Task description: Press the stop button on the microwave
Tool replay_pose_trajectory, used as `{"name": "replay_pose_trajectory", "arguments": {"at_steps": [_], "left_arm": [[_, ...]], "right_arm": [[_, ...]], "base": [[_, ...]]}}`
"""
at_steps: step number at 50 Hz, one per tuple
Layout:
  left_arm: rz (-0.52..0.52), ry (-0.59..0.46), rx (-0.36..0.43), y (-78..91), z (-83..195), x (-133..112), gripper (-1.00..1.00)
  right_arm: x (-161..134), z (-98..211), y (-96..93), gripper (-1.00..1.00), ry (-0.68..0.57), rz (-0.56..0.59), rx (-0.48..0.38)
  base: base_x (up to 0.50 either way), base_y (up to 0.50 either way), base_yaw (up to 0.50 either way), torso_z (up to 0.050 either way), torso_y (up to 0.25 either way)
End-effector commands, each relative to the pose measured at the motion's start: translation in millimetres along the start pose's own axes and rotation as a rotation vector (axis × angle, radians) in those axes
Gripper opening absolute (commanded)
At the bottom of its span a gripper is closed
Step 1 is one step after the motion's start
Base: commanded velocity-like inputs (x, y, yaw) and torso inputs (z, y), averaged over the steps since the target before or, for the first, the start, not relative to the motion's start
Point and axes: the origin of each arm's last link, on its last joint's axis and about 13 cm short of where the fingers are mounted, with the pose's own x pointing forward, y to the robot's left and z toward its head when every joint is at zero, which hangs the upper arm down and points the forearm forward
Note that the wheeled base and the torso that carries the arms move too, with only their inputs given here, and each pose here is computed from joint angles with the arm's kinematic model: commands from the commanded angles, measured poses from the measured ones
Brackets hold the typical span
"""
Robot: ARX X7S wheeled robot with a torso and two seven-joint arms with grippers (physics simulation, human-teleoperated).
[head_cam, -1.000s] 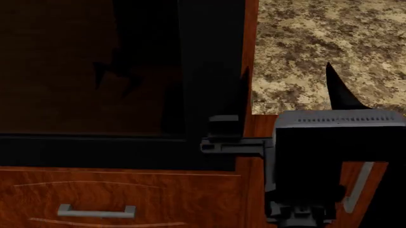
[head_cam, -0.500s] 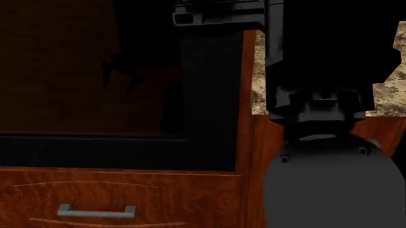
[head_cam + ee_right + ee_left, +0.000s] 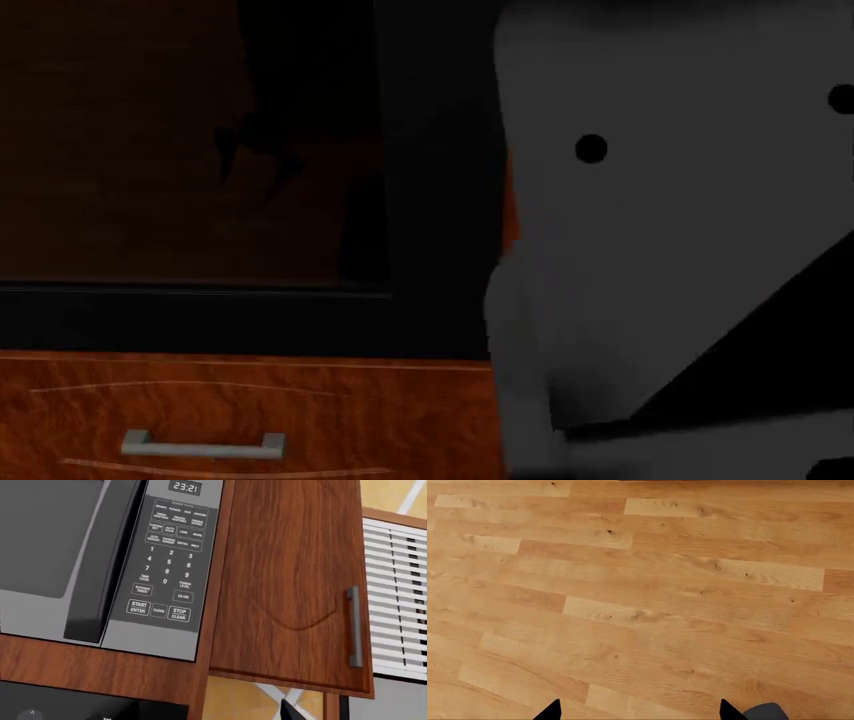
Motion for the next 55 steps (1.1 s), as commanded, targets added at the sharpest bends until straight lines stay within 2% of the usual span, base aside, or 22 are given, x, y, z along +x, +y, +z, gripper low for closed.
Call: {"name": "replay_pose_trajectory", "arguments": {"at_steps": [1,6,13,22,31,45,55], "left_arm": [[0.000,0.003,0.000,0.1,-1,0,1.00],[0.000,0.003,0.000,0.1,-1,0,1.00],[0.000,0.003,0.000,0.1,-1,0,1.00],[0.000,0.003,0.000,0.1,-1,0,1.00],[0.000,0.003,0.000,0.1,-1,0,1.00],[0.000,0.003,0.000,0.1,-1,0,1.00],[0.000,0.003,0.000,0.1,-1,0,1.00]], "right_arm": [[33,28,0.1,1.00,0.014,-0.012,0.002],[49,37,-0.8,1.00,0.013,-0.035,-0.013],[76,46,-5.4,1.00,0.065,-0.054,0.025],[106,50,-4.3,1.00,0.122,-0.062,0.034],[125,53,-0.3,1.00,0.158,-0.081,0.022],[138,70,-0.2,1.00,0.146,-0.090,0.032],[135,87,-0.5,1.00,0.108,-0.072,0.046]], "base": [[0.00,0.00,0.00,0.000,0.000],[0.00,0.00,0.00,0.000,0.000],[0.00,0.00,0.00,0.000,0.000],[0.00,0.00,0.00,0.000,0.000],[0.00,0.00,0.00,0.000,0.000],[0.00,0.00,0.00,0.000,0.000],[0.00,0.00,0.00,0.000,0.000]]}}
